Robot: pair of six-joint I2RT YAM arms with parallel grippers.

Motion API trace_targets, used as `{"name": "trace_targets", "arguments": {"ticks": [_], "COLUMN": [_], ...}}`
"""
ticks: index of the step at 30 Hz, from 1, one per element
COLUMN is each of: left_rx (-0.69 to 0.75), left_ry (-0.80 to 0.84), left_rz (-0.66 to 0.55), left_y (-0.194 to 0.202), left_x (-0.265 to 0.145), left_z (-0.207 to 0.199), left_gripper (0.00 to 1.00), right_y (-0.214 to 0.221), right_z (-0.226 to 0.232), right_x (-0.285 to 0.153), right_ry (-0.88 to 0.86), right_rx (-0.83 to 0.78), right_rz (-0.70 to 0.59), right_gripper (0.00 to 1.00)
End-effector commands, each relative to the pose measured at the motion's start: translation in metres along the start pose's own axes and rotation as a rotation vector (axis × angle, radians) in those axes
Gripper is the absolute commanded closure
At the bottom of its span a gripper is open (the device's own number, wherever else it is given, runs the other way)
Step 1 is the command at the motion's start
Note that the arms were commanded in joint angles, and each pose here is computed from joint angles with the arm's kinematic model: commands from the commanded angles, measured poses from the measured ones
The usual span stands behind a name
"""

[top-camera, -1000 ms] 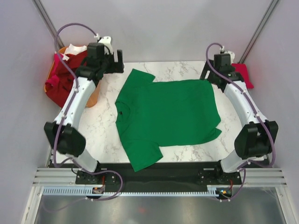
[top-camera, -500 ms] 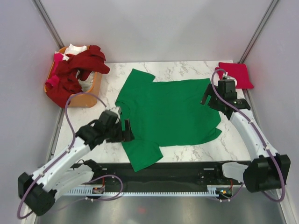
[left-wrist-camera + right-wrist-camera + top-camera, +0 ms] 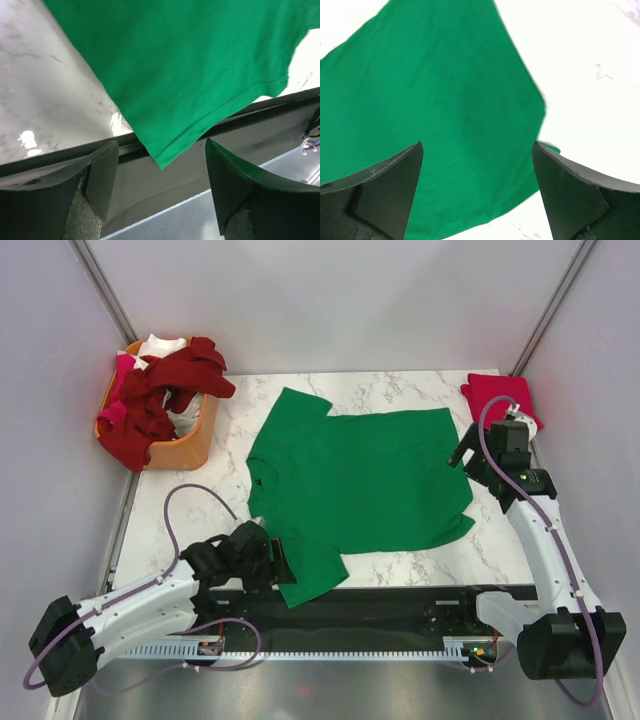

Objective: Fold and stack the t-shirts
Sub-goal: Flatten the tshirt out

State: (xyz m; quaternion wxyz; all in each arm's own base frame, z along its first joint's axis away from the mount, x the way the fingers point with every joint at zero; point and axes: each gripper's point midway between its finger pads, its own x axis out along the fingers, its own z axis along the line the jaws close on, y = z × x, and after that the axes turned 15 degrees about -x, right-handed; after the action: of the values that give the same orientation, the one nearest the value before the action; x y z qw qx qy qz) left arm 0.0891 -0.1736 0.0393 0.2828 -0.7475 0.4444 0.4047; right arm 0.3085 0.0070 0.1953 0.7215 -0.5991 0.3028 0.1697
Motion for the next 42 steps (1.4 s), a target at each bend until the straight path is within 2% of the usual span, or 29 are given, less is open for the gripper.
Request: {"name": "trace_targets", "arguments": {"ticks": [1, 7, 10, 11, 15, 16, 17, 19, 20, 23, 27, 29, 40, 42], "left_rx": [-0.092, -0.061, -0.067, -0.068, -0.050, -0.041, -0.031, -0.019, -0.012, 0.009, 0.043, 0.043, 0.058, 0.058], "left_ry": [0.130, 0.041, 0.052, 0.060, 0.118, 0.137, 0.148, 0.177, 0.181, 0.175, 0.137, 0.141, 0.171, 0.175], "left_rz": [0.076, 0.140, 0.161, 0.154, 0.104, 0.091, 0.070, 0.051, 0.039, 0.031, 0.030, 0.023, -0.015, -0.019], "left_y": [0.014, 0.031, 0.039, 0.038, 0.028, 0.025, 0.021, 0.017, 0.015, 0.012, 0.011, 0.009, 0.003, 0.002], "left_x": [0.015, 0.031, 0.038, 0.038, 0.033, 0.031, 0.030, 0.025, 0.024, 0.025, 0.031, 0.031, 0.026, 0.026], "left_z": [-0.025, -0.007, -0.004, -0.006, -0.020, -0.026, -0.030, -0.039, -0.042, -0.046, -0.043, -0.045, -0.047, -0.048], "left_gripper": [0.24, 0.34, 0.44, 0.52, 0.60, 0.64, 0.78, 0.87, 0.96, 0.97, 0.98, 0.98, 0.98, 0.98], "right_y": [0.004, 0.003, 0.012, 0.019, 0.048, 0.056, 0.071, 0.081, 0.094, 0.123, 0.150, 0.158, 0.158, 0.155], "right_z": [-0.021, -0.028, -0.037, -0.040, -0.061, -0.063, -0.066, -0.074, -0.076, -0.081, -0.080, -0.082, -0.085, -0.084], "right_x": [-0.001, -0.003, 0.001, 0.002, 0.011, 0.012, 0.013, 0.011, 0.011, 0.014, 0.022, 0.030, 0.058, 0.063], "right_ry": [0.046, 0.036, 0.058, 0.061, 0.095, 0.089, 0.091, 0.101, 0.111, 0.146, 0.137, 0.138, 0.120, 0.105], "right_rx": [0.046, 0.090, 0.123, 0.135, 0.213, 0.239, 0.272, 0.361, 0.378, 0.407, 0.453, 0.455, 0.460, 0.466], "right_rz": [0.020, 0.040, 0.073, 0.090, 0.178, 0.201, 0.229, 0.234, 0.249, 0.313, 0.367, 0.392, 0.371, 0.353], "right_gripper": [0.02, 0.02, 0.02, 0.02, 0.02, 0.02, 0.02, 0.02, 0.03, 0.12, 0.15, 0.19, 0.46, 0.47]}}
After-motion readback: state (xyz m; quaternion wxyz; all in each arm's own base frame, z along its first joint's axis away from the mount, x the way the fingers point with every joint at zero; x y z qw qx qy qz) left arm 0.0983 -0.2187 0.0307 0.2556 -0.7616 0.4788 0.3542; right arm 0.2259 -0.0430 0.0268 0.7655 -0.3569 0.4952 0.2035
